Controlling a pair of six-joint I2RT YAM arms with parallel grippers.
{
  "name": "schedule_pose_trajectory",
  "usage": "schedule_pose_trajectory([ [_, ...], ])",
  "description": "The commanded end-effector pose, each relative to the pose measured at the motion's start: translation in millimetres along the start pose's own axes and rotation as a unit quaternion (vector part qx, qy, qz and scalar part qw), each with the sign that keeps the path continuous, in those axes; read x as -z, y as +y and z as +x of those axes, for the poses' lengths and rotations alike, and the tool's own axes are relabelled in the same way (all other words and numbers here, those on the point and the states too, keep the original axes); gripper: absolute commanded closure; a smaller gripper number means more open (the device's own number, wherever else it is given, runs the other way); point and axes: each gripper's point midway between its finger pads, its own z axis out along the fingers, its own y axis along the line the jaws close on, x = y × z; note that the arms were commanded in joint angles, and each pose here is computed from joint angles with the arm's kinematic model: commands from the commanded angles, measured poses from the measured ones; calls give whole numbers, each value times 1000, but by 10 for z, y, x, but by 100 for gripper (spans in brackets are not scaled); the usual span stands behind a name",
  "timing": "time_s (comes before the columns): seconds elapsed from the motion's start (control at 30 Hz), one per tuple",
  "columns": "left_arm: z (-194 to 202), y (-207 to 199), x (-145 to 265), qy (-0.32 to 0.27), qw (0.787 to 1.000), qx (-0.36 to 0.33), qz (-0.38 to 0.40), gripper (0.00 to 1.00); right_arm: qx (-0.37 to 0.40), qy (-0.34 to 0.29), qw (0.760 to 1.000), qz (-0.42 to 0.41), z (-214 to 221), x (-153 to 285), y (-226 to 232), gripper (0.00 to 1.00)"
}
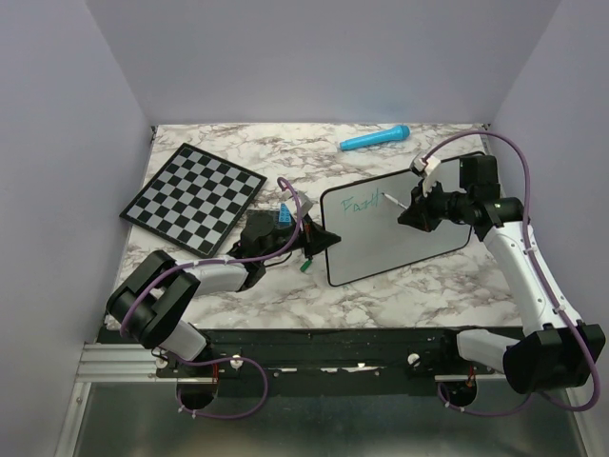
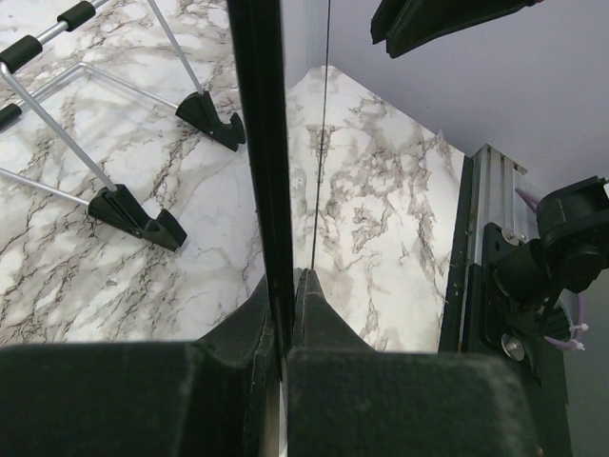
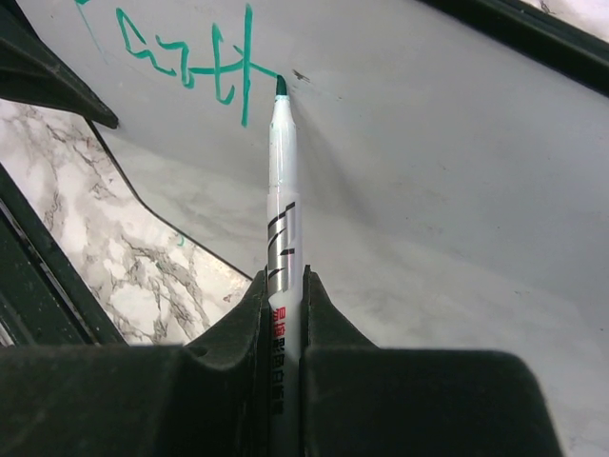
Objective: Write a sentence on the whiteboard
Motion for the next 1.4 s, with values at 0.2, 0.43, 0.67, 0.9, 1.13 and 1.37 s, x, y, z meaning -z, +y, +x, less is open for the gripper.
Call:
schedule_pose_trajectory([
  [0.2, 99, 81, -25, 22, 999, -33, -7, 100, 11, 36, 999, -34, 277, -33, 94, 99],
  [0.43, 94, 80, -30, 22, 999, -35, -6, 100, 8, 36, 999, 5, 229, 37, -45, 99],
  [0.67, 101, 81, -29, 25, 999, -34, -6, 100, 24, -3, 1000, 0, -36, 151, -14, 100],
  [0.9, 139, 100, -19, 30, 999, -35, -8, 100, 61, -45, 996, -38, -186, 302, 260, 99],
  [1.13, 165, 115, 10, 39, 998, -46, -11, 100, 60, -42, 997, -20, -76, 340, 195, 99],
  [1.37, 162, 127, 89, 49, 997, -57, -18, 100, 73, -51, 996, -18, -72, 410, 267, 100],
])
